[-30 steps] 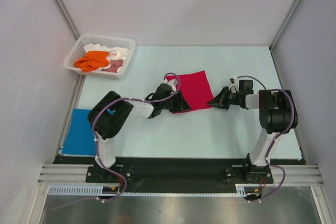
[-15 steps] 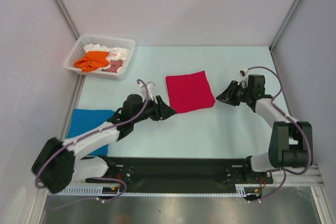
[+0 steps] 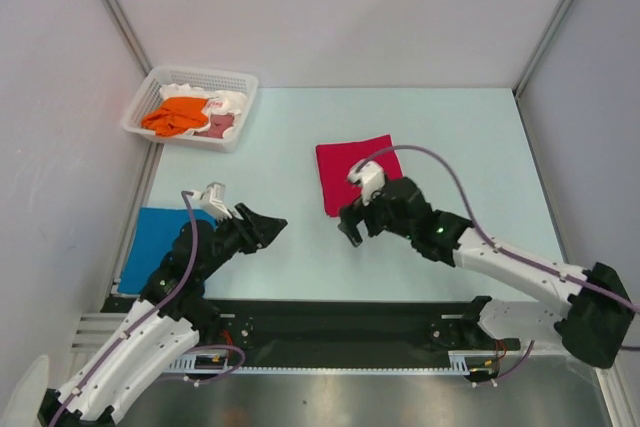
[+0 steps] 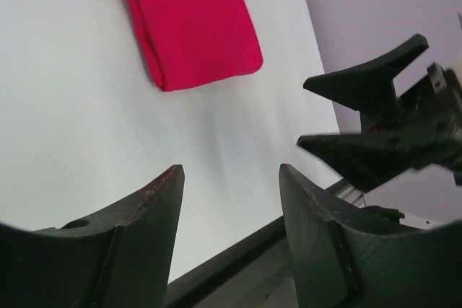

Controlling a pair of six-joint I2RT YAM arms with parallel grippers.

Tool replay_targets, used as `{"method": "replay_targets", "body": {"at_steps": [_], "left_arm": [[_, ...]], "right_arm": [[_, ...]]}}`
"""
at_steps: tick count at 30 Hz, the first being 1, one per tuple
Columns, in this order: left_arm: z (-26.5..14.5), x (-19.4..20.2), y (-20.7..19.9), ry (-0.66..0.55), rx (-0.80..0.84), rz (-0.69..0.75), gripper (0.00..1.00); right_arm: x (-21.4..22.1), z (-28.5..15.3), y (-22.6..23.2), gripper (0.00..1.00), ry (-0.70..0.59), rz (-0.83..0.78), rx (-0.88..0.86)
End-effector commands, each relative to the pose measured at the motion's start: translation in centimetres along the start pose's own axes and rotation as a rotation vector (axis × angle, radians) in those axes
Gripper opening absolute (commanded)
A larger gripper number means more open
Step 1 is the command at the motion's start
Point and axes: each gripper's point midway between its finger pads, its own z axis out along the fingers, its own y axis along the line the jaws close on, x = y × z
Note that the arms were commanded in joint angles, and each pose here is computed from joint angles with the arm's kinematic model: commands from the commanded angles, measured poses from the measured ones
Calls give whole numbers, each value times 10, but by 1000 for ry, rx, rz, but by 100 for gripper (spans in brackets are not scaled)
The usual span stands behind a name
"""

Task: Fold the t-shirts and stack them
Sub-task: Neatly place the folded tshirt to the corner

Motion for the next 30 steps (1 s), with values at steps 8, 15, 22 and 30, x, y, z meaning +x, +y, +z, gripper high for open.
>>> {"method": "replay_targets", "body": {"at_steps": [8, 15, 22, 30], "left_arm": [[-16, 19, 40, 51, -190, -70, 61], [-22, 13, 35, 16, -167, -92, 60], [-20, 6, 38, 5, -213, -75, 60], [-19, -8, 52, -8, -339, -123, 94]], "right_arm": [[59, 73, -32, 100, 265, -954, 326], [81, 106, -47, 75, 343, -1176, 345], [114, 136, -44, 61, 409, -1297, 226], [111, 151, -51, 31, 415, -1275, 189]]}}
